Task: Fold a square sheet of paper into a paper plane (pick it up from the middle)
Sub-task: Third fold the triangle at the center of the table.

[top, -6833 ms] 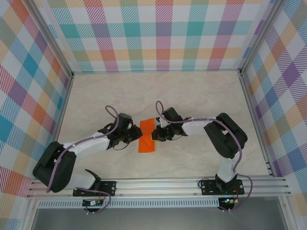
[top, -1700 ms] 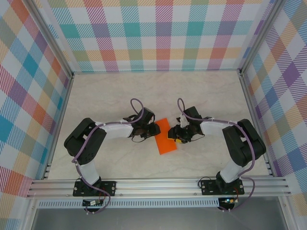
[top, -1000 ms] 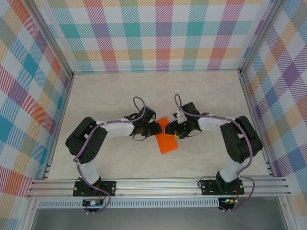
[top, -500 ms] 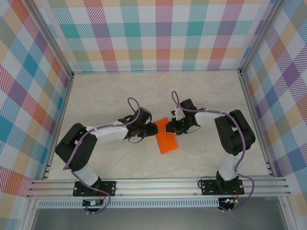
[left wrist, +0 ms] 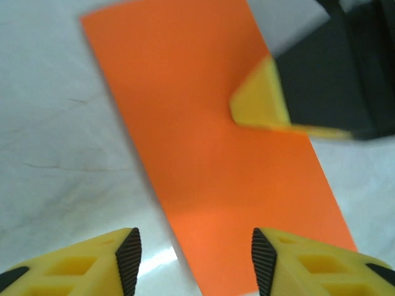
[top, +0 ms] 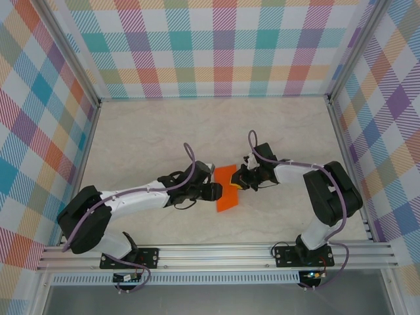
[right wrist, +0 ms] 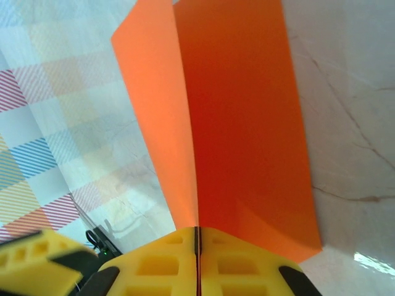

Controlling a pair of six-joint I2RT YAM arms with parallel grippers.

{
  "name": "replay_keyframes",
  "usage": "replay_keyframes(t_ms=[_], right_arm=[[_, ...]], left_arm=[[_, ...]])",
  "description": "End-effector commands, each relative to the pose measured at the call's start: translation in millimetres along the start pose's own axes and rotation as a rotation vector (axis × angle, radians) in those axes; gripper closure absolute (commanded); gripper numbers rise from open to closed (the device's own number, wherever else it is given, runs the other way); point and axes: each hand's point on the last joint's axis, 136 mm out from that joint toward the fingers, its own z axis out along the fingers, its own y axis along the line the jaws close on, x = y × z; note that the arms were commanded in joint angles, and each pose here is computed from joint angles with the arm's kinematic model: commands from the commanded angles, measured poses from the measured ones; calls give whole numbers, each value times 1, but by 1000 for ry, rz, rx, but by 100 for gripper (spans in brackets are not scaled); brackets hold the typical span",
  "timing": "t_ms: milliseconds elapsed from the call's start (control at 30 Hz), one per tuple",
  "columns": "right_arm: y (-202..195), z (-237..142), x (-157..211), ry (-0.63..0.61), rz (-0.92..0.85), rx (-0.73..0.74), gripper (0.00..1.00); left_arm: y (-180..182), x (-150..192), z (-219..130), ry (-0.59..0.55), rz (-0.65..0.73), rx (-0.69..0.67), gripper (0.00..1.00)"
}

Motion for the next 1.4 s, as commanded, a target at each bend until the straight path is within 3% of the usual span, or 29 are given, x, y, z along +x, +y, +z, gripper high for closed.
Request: replay_keyframes(t_ms=[0, 533, 800, 967, 1167, 1367], right_arm=[[4, -3, -3, -28, 33, -2, 92], [1, 8, -8, 4, 38, 23, 90], [1, 7, -7, 14, 28, 31, 89], [-1, 7, -7, 17, 20, 42, 88], [-1, 6, -5, 21, 5, 43, 85], [-4, 3, -4, 16, -12, 69, 78]], left_arm=[[-4, 19, -7, 6, 195, -70, 44], [-49, 43, 24, -9, 691, -398, 37], [-52, 31, 26, -97, 742, -552, 40], [-57, 24, 20, -138, 729, -536, 53], [-55, 23, 18, -130, 725, -531, 84], [-56, 23, 17, -114, 684, -460, 100]])
